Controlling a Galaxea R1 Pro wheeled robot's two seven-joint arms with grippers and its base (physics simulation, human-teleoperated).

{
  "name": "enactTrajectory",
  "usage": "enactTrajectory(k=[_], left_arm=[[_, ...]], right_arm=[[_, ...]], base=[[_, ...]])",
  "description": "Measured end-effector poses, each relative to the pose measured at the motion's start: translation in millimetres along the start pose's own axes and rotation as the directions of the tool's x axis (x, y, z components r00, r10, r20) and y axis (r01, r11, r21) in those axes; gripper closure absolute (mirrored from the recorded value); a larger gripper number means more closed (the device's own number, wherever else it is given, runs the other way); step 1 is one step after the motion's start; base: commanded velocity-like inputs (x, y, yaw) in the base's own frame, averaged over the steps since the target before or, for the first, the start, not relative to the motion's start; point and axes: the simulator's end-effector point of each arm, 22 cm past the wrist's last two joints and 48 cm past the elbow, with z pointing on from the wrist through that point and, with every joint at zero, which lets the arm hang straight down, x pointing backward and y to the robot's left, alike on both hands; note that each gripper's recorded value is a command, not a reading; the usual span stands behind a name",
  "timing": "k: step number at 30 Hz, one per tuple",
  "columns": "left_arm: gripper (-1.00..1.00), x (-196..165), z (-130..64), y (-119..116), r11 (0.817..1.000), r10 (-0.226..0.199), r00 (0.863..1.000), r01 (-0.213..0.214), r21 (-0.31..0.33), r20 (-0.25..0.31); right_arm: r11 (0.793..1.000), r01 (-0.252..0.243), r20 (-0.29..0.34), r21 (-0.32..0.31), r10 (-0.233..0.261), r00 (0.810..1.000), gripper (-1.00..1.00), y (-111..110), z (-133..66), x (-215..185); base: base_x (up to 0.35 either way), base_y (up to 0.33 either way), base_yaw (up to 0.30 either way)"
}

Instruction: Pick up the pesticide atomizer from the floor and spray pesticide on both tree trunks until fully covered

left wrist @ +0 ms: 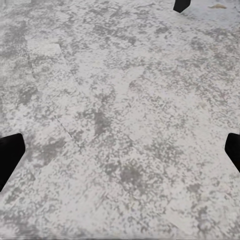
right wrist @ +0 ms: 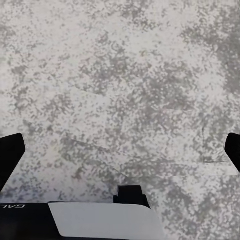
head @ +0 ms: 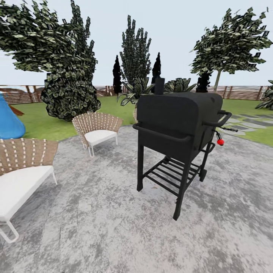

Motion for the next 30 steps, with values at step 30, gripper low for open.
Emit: enactTrajectory(k=[30], left_arm=[[-1.00, 1.1, -0.2, -6.8, 1.000, -0.003, 1.000, 0.003, 0.010, -0.004]], right_arm=[[1.000, 0.000, 0.000, 0.000, 0.000, 1.000, -1.00, -0.1, 0.0, -0.1]], base=[[0.000, 0.000, 0.286]])
